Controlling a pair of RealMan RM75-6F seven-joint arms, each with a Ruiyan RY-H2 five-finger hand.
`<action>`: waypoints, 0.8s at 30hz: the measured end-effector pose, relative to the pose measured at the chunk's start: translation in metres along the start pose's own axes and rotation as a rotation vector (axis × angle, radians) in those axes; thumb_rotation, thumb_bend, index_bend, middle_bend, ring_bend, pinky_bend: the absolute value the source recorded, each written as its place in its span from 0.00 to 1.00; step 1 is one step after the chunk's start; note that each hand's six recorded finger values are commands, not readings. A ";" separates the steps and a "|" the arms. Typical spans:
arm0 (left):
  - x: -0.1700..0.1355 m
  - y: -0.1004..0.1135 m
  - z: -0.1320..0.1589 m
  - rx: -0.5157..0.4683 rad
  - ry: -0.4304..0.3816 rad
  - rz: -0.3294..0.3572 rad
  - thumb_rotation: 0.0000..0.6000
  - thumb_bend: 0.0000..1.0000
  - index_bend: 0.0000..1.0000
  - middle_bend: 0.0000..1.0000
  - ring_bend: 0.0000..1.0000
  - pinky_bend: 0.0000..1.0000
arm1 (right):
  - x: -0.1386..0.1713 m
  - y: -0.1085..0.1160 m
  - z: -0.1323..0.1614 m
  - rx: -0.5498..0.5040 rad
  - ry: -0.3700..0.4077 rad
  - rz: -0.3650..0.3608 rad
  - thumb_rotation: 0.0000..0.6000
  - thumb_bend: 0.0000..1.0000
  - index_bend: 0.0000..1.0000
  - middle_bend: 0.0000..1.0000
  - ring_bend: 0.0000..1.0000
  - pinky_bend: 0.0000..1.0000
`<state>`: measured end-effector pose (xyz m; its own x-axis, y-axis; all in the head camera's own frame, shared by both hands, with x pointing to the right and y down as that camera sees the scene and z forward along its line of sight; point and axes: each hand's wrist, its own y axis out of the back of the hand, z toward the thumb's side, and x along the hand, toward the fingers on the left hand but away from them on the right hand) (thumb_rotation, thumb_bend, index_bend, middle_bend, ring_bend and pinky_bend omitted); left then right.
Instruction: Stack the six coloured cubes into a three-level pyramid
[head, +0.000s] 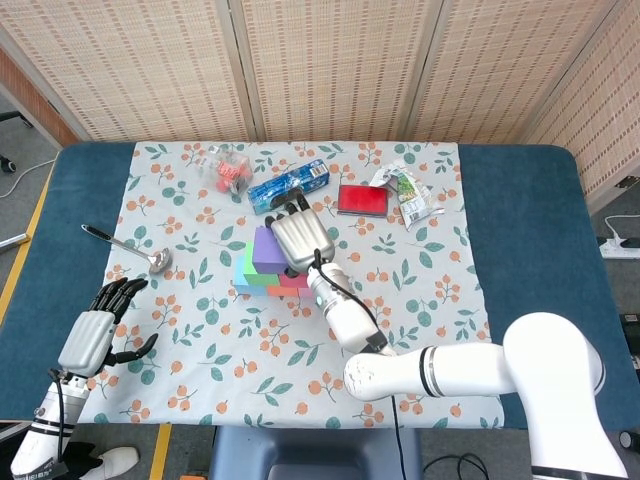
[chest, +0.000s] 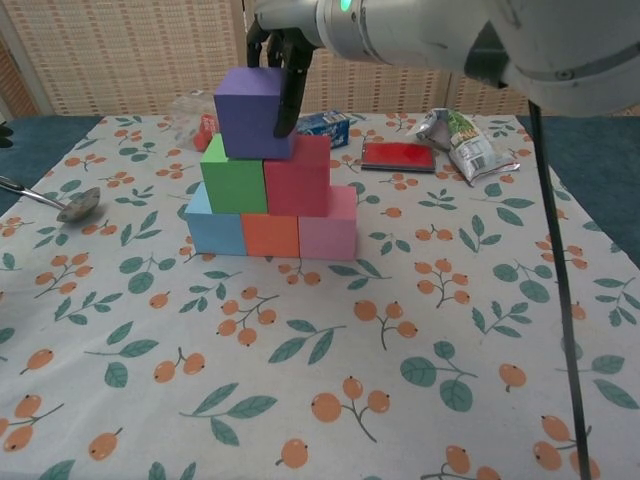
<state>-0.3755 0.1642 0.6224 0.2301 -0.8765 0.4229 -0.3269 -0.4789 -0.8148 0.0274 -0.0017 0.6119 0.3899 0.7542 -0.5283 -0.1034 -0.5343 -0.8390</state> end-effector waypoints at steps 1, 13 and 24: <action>0.000 0.000 0.000 0.000 -0.001 0.000 0.63 0.32 0.09 0.08 0.00 0.07 | 0.000 0.000 0.000 0.000 -0.002 0.000 1.00 0.03 0.36 0.39 0.15 0.00; 0.000 -0.001 0.000 -0.001 -0.001 -0.003 0.62 0.32 0.09 0.08 0.00 0.07 | -0.001 -0.002 -0.002 0.002 -0.011 0.012 1.00 0.03 0.36 0.39 0.15 0.00; 0.000 -0.002 -0.001 -0.007 0.000 -0.002 0.63 0.32 0.09 0.08 0.00 0.07 | -0.001 -0.004 -0.001 0.000 -0.015 0.021 1.00 0.03 0.33 0.39 0.15 0.00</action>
<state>-0.3757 0.1650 0.6239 0.2306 -0.8754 0.4250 -0.3326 -0.4813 -0.8110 0.0286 -0.0008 0.6165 0.3735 0.7483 -0.5482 -0.1117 -0.5503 -0.8274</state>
